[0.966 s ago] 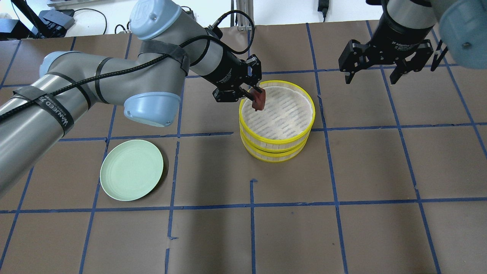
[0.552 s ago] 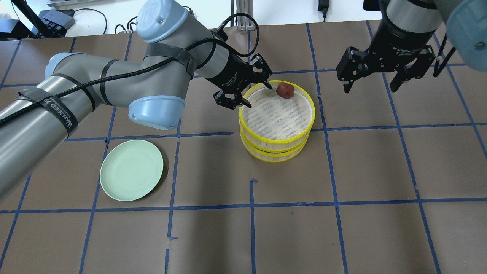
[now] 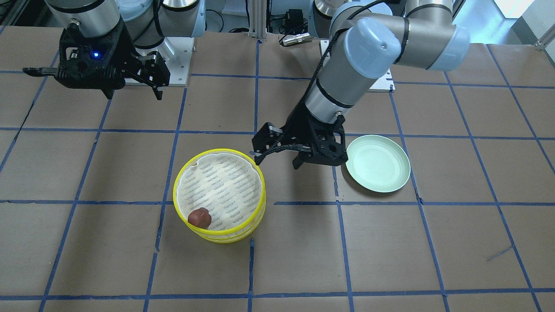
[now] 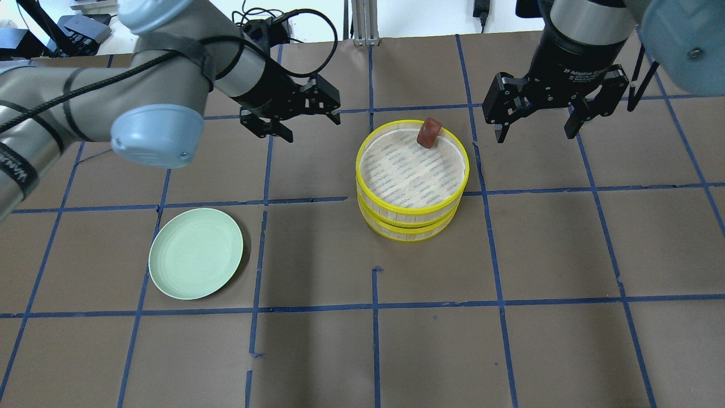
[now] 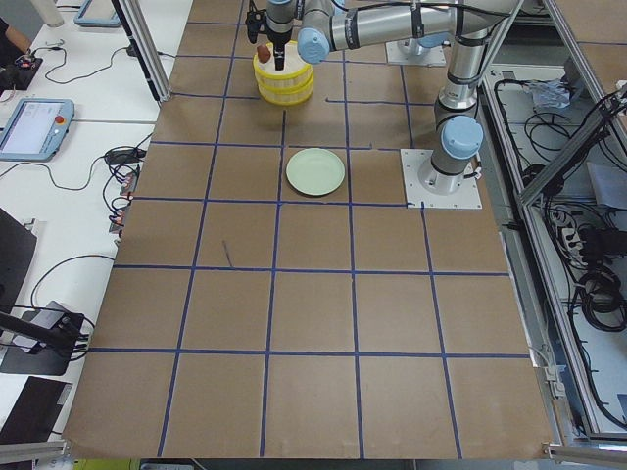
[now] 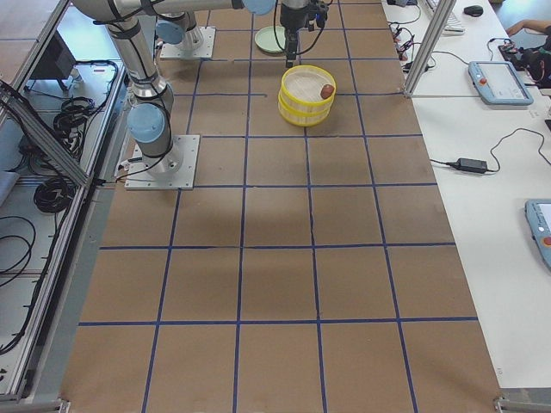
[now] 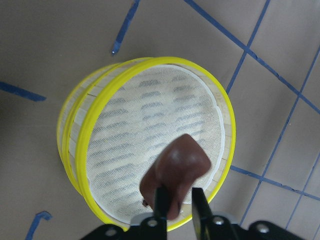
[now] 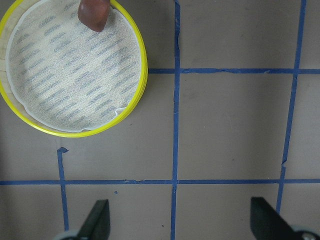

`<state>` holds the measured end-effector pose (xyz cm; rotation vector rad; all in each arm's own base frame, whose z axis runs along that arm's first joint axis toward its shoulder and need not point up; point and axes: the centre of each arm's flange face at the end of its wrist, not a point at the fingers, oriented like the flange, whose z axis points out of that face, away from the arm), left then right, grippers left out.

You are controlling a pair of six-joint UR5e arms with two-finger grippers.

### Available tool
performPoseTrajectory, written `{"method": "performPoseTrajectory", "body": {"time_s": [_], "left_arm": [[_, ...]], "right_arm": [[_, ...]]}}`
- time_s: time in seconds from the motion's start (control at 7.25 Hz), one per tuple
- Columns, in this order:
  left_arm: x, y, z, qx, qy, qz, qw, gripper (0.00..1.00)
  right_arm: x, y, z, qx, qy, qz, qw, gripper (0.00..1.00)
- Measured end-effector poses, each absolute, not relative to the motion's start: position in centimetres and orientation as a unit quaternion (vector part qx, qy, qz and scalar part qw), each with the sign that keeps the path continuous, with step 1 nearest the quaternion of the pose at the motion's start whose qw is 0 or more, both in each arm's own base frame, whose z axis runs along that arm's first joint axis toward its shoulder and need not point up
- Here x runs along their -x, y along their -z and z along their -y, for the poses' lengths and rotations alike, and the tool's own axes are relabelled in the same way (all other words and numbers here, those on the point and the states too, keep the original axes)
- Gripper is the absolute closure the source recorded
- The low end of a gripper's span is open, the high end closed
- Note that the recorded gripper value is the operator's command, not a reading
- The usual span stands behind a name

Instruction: Place buns in different layers of steamer

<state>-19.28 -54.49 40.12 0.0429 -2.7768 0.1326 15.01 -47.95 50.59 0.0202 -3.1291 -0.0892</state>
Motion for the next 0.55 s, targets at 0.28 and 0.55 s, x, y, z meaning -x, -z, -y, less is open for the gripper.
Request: {"method": "performPoseTrajectory", "body": {"time_s": [0.28, 0.55], "left_arm": [[11.6, -43.8, 53.1, 0.047, -0.010, 0.994, 0.096, 0.00], [9.5, -49.1, 50.3, 0.065, 0.020, 0.997, 0.045, 0.00]], "right_arm": [[-14.9, -50.8, 48.2, -0.007, 0.026, 1.000, 0.004, 0.00], [-14.9, -50.9, 48.6, -0.010, 0.026, 1.000, 0.003, 0.00]]}}
